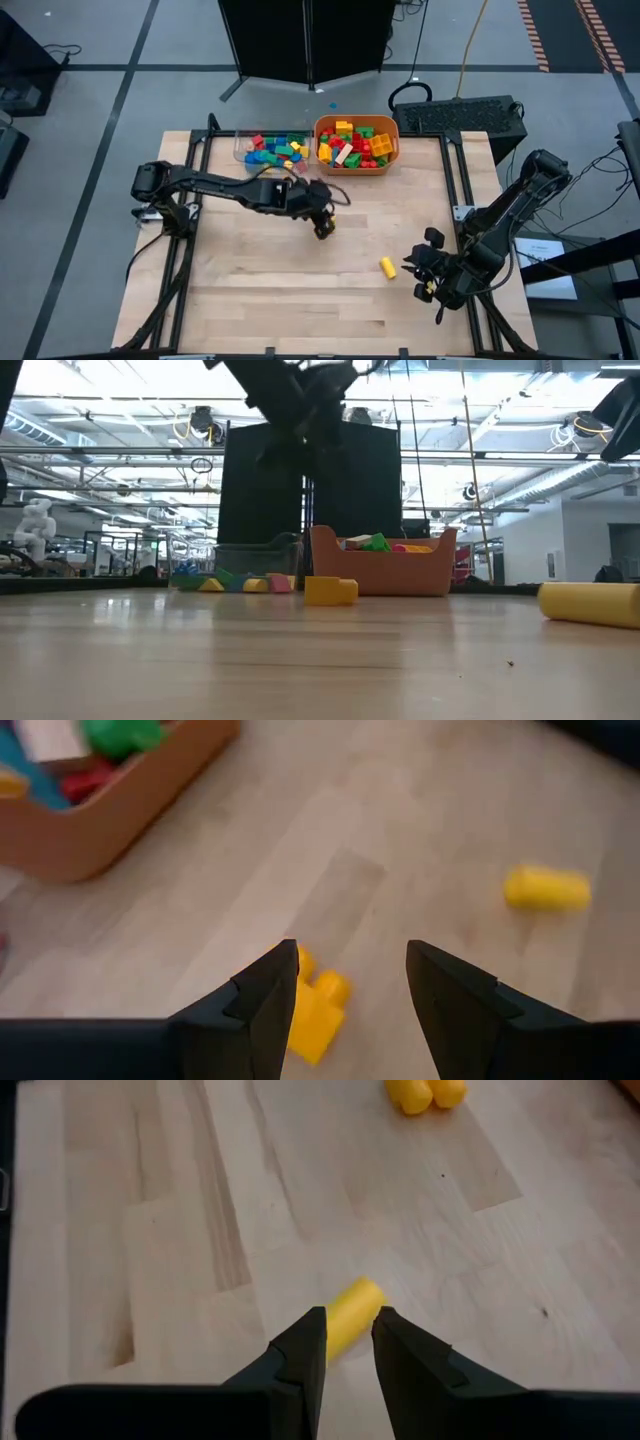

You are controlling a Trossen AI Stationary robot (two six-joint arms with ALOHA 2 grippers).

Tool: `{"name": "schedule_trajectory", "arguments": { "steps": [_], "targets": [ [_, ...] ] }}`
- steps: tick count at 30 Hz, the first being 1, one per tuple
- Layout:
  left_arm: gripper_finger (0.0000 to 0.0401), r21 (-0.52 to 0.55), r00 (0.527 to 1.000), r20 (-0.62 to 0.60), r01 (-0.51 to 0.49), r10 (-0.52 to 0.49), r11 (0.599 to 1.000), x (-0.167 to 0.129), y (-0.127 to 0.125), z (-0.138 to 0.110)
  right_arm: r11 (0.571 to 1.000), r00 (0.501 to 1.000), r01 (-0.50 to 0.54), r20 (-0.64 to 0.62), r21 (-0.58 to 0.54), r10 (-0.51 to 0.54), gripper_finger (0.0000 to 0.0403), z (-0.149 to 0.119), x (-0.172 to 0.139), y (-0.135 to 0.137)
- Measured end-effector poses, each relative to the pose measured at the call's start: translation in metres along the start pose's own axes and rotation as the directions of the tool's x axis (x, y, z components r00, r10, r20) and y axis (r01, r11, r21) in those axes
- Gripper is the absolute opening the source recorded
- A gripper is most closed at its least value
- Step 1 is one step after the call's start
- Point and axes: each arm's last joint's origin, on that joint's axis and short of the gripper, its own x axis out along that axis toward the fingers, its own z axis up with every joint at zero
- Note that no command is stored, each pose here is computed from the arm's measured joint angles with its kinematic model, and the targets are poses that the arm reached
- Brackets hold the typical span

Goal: Sort blocks by size
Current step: Put the big yellow game piece into the orange bin

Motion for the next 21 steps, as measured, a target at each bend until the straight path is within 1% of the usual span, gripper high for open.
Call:
{"name": "schedule_trajectory", "arguments": {
  "steps": [1, 3, 5, 8, 10, 11, 12, 14, 16, 19, 21],
  "targets": [
    [0.0191, 0.034, 1.000, -0.006, 0.001, -0.001, 0.999, -0.001, -0.001, -0.001, 1.000, 1.000, 0.004, -0.005, -0.004, -0.004, 0.0079, -0.001, 0.001, 0.001],
    [0.0191, 0.049, 0.999, -0.038, -0.014, 0.016, 0.999, -0.002, 0.000, -0.005, 1.000, 1.000, 0.015, -0.011, -0.010, -0.015, 0.0079, -0.002, 0.004, 0.002],
    [0.0191, 0.010, 1.000, -0.013, -0.023, 0.023, 1.000, -0.002, 0.001, -0.002, 1.000, 1.000, 0.022, -0.019, -0.017, -0.023, 0.0079, -0.004, 0.007, 0.004],
    [0.0191, -0.049, 0.997, 0.011, -0.077, 0.077, 0.996, -0.001, 0.005, 0.000, 0.999, 0.999, 0.035, -0.027, -0.028, -0.036, 0.0079, -0.006, 0.011, 0.006],
    [0.0191, -0.113, 0.992, 0.015, -0.124, 0.126, 0.986, -0.001, 0.009, 0.000, 0.999, 0.999, 0.040, -0.034, -0.033, -0.041, 0.0079, -0.007, 0.012, 0.007],
    [0.0191, -0.140, 0.991, 0.019, -0.129, 0.133, 0.982, 0.000, 0.011, 0.001, 0.999, 0.999, 0.039, -0.035, -0.033, -0.040, 0.0079, -0.007, 0.013, 0.007],
    [0.0191, -0.151, 0.991, 0.024, -0.127, 0.132, 0.980, 0.000, 0.013, 0.003, 0.999, 0.999, 0.037, -0.034, -0.031, -0.038, 0.0079, -0.007, 0.012, 0.007],
    [0.0191, -0.130, 0.992, 0.031, -0.115, 0.120, 0.985, 0.001, 0.016, 0.006, 0.999, 0.999, 0.036, -0.033, -0.030, -0.036, 0.0079, -0.006, 0.012, 0.007],
    [0.0191, -0.140, 0.995, 0.053, -0.076, 0.085, 0.987, 0.002, 0.017, 0.011, 0.999, 0.999, 0.033, -0.032, -0.029, -0.034, 0.0079, -0.006, 0.011, 0.006],
    [0.0191, -0.153, 0.997, 0.071, 0.006, 0.005, 0.988, 0.003, 0.017, 0.017, 0.999, 0.999, 0.034, -0.033, -0.029, -0.035, 0.0079, -0.006, 0.011, 0.006],
    [0.0193, -0.148, 0.997, 0.081, 0.025, -0.013, 0.989, 0.003, 0.020, 0.020, 0.999, 0.999, 0.034, -0.032, -0.029, -0.035, 0.0079, -0.006, 0.011, 0.006]
  ]
}}
